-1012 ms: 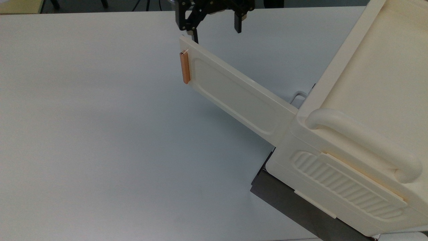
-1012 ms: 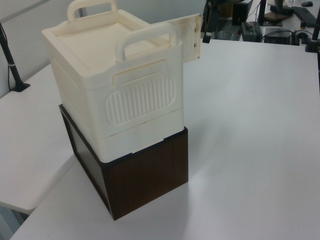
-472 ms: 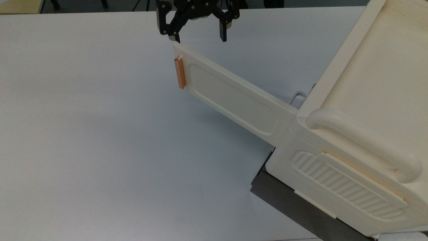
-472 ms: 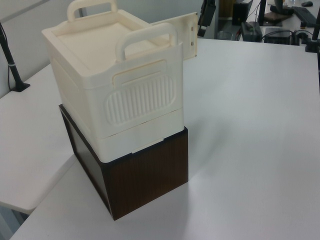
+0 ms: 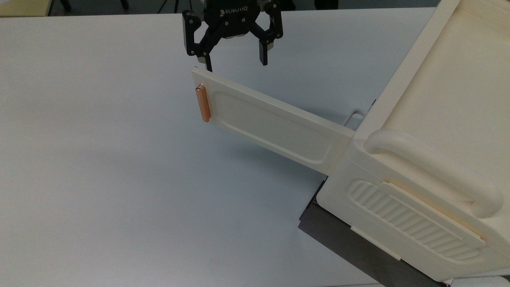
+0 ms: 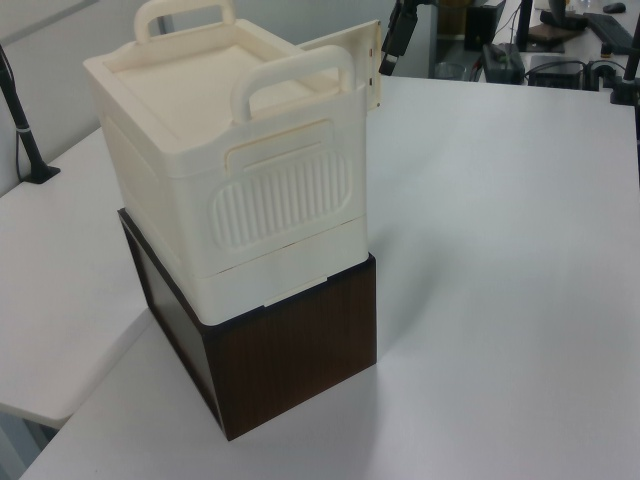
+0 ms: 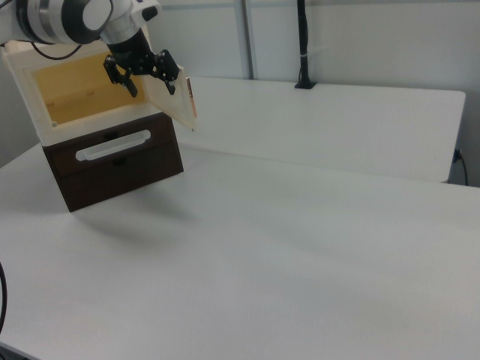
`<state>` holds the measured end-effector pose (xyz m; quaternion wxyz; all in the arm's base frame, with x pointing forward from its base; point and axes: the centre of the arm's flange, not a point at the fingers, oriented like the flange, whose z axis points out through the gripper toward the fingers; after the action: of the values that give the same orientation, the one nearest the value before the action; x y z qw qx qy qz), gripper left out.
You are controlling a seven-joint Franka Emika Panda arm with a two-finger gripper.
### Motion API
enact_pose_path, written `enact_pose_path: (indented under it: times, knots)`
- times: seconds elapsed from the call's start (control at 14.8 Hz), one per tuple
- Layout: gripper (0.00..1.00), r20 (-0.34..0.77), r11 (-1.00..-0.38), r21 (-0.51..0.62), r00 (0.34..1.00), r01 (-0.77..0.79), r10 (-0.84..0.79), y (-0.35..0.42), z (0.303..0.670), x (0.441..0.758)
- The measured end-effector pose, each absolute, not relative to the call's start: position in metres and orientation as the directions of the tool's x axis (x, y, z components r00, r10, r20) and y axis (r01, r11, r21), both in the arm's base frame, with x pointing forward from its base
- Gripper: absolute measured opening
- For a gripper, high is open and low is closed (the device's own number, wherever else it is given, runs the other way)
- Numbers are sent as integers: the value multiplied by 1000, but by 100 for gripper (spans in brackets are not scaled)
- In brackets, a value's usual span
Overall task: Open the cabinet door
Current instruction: 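Release the door and lift the gripper away from it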
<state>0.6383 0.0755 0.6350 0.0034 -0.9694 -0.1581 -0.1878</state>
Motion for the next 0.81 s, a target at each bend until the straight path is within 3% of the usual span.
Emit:
enact_pose_path:
  times: [0.34, 0.47, 0.81]
  knots:
    - [100, 171, -956, 59, 941, 288, 293, 57, 619, 619]
    - [100, 97, -976, 72, 972, 207, 213, 39, 617, 608]
    - [100, 62, -993, 74, 994, 87, 92, 5, 616, 591]
